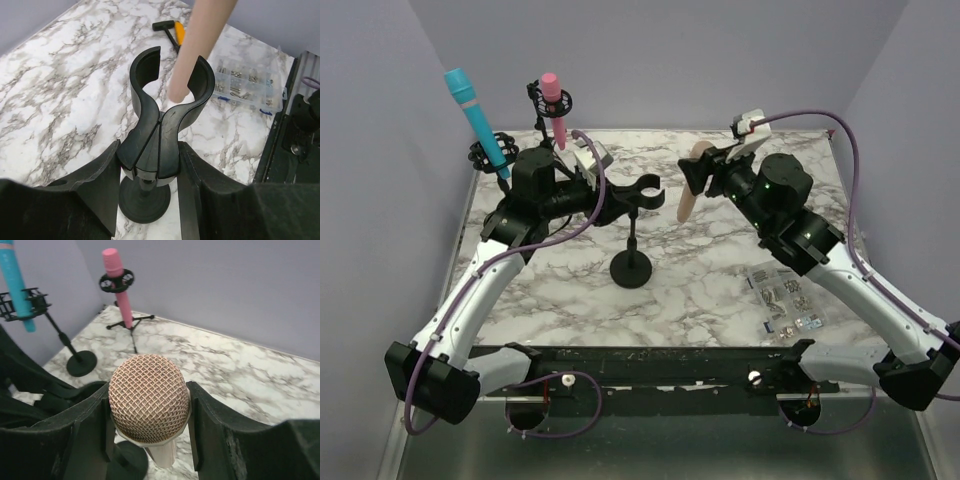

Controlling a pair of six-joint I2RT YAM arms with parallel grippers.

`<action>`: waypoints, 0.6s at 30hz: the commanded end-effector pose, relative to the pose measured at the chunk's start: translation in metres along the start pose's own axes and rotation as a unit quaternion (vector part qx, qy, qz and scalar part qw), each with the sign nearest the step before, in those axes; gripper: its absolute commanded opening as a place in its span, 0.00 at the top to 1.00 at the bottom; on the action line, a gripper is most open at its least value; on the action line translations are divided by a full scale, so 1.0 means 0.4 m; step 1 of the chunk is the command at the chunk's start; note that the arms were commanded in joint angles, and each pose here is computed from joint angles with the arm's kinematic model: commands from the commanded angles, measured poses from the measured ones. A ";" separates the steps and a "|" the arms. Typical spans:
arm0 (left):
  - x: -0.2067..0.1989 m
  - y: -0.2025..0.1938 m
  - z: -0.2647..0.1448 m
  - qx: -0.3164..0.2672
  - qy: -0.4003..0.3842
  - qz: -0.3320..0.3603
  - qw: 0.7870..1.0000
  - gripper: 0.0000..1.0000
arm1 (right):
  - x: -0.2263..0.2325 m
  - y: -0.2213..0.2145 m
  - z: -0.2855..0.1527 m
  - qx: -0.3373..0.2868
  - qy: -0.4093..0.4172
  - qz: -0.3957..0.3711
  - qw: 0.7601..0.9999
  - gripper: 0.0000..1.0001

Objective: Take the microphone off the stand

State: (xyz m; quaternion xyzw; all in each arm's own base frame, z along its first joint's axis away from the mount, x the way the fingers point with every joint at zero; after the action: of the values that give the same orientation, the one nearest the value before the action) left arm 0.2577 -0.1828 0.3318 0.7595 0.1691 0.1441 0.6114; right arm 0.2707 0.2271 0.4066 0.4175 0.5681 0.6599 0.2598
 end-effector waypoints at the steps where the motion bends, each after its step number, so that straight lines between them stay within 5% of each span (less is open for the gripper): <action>1: 0.022 0.049 -0.030 -0.047 0.072 0.048 0.995 1.00 | -0.081 0.008 -0.063 -0.033 -0.113 -0.001 0.993 0.99; 11: 0.049 0.045 -0.045 -0.041 0.165 0.040 0.985 1.00 | -0.181 -0.078 -0.121 -0.007 -0.250 -0.022 0.968 0.99; 14: 0.047 0.043 -0.039 -0.032 0.161 0.035 0.986 0.72 | -0.195 -0.119 -0.111 0.007 -0.270 -0.015 0.963 0.99; 18: 0.040 0.046 -0.044 -0.032 0.159 0.038 0.986 0.52 | -0.190 -0.156 -0.088 0.022 -0.263 -0.001 0.965 0.99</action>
State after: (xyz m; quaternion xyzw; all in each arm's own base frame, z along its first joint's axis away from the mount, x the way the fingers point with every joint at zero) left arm 0.2648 -0.1656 0.3314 0.7318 0.2454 0.2541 0.5828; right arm 0.2670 0.1600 0.3390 0.5557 0.5098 0.5285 0.3899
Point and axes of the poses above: each gripper's point midway between its finger pads, its own z axis out along the fingers, its own x axis along the line the jaws close on, y = z × x, the point moved 6 cm from there along -z, back along the fingers, and after that the axes turned 9 degrees about z, right-handed, at the moved point
